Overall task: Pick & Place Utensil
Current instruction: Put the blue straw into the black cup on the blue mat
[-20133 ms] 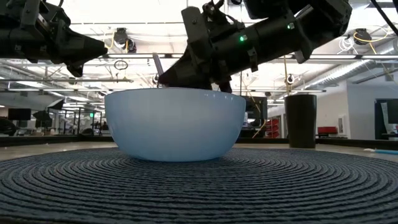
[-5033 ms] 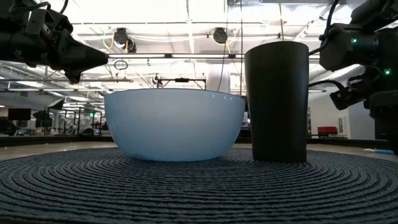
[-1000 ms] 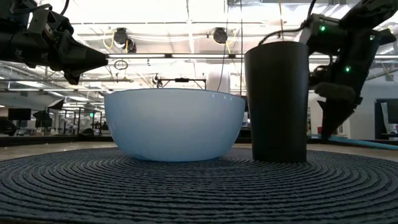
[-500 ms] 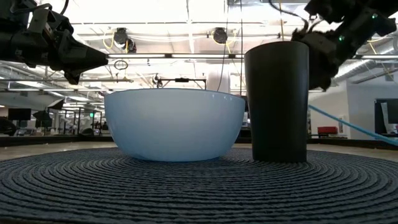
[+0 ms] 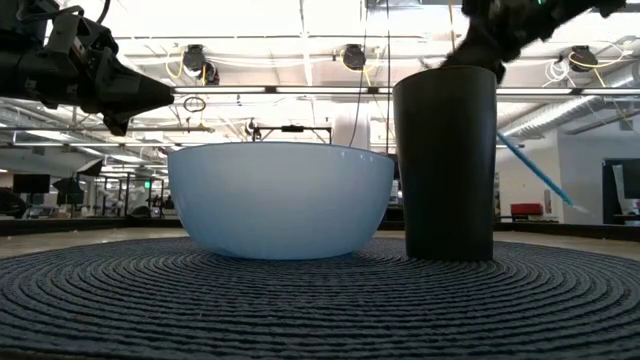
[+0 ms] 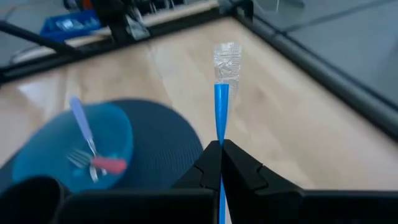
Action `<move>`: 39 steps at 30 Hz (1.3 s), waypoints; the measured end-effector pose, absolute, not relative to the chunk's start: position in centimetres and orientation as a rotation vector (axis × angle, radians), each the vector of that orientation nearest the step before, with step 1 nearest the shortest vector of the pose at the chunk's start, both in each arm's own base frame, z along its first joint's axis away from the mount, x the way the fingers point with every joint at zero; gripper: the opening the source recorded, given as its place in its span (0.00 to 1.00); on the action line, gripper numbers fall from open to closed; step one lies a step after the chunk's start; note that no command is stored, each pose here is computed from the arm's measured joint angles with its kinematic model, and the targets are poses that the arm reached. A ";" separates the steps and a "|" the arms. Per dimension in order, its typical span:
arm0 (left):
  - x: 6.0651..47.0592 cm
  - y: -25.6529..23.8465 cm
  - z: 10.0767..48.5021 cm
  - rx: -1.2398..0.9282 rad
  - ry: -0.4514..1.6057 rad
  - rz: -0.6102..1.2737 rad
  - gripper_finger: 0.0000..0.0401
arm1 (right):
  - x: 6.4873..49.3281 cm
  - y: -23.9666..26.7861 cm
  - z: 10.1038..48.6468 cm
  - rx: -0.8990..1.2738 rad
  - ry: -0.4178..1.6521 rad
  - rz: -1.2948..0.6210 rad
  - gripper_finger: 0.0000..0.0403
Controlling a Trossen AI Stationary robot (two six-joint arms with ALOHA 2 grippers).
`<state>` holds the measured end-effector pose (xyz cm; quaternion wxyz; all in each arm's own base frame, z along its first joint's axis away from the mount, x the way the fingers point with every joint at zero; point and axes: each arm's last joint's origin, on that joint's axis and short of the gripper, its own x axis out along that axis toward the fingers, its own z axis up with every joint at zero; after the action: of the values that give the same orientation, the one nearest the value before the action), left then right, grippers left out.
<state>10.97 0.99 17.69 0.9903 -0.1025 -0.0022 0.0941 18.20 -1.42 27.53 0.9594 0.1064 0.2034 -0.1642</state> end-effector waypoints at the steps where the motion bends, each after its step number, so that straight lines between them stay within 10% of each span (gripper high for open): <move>1: 11.0 1.0 17.7 -0.207 -0.004 0.189 0.23 | 18.2 -1.4 28.2 0.202 0.396 -0.328 0.00; 39: 11.0 1.0 17.7 -0.218 -0.008 0.189 0.23 | 18.8 3.7 37.0 0.050 -0.196 0.067 0.00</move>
<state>10.97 1.00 17.71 0.9896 -0.1086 -0.0042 0.0944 18.77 3.67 36.99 0.9943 0.0251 -0.0980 0.0335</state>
